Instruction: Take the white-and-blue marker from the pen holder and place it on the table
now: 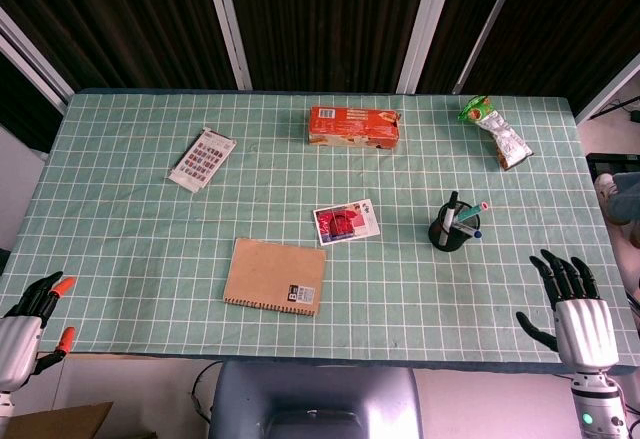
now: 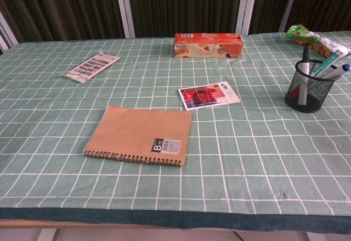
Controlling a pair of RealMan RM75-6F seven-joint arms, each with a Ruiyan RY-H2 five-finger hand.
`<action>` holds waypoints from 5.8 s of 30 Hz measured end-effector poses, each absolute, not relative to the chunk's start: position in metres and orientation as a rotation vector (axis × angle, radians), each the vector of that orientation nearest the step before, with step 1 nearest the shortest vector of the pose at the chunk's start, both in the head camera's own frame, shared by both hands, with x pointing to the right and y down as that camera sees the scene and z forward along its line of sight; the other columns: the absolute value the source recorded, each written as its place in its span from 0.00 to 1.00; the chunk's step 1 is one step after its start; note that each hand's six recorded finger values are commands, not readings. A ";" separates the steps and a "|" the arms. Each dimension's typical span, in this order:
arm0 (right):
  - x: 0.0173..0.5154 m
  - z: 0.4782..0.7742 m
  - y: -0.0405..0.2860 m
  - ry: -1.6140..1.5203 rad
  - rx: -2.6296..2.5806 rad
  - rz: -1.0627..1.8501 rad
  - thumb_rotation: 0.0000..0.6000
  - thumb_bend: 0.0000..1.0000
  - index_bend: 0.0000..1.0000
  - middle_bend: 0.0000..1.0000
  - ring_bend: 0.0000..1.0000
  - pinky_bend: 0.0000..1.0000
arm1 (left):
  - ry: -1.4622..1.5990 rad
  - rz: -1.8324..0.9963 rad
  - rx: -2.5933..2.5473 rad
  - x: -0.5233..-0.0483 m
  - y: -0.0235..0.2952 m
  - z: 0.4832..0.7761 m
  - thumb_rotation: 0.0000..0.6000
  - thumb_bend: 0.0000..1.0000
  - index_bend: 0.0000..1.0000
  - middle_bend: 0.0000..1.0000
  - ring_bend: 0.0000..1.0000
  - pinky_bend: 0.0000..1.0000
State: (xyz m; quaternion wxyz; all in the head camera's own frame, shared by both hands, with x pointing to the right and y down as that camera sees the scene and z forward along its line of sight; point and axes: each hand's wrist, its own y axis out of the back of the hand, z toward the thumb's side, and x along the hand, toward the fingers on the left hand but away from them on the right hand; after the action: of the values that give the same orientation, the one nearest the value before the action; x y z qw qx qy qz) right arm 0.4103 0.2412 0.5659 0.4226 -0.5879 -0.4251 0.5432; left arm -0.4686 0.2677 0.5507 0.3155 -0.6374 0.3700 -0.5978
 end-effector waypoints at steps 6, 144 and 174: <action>0.410 0.566 0.241 -1.060 -1.475 1.354 1.00 0.34 0.27 0.23 0.20 0.22 | 0.978 -1.571 -1.681 -0.468 0.268 0.549 1.00 0.44 0.15 0.04 0.07 0.37; 0.362 0.668 0.118 -0.733 -1.377 1.478 1.00 0.48 0.61 1.00 1.00 1.00 | 1.032 -1.594 -1.688 -0.481 0.274 0.539 1.00 0.44 0.19 0.05 0.08 0.37; 0.362 0.656 0.116 -0.789 -1.360 1.428 1.00 0.98 0.82 1.00 1.00 1.00 | 1.036 -1.597 -1.690 -0.481 0.275 0.539 1.00 0.44 0.19 0.05 0.08 0.37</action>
State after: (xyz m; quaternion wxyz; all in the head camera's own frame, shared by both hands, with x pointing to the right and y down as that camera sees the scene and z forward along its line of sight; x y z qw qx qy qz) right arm 0.3620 0.1162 0.6559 0.4870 -0.5591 -0.3245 0.5873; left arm -0.4812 0.2754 0.5386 0.2935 -0.6345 0.3892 -0.5998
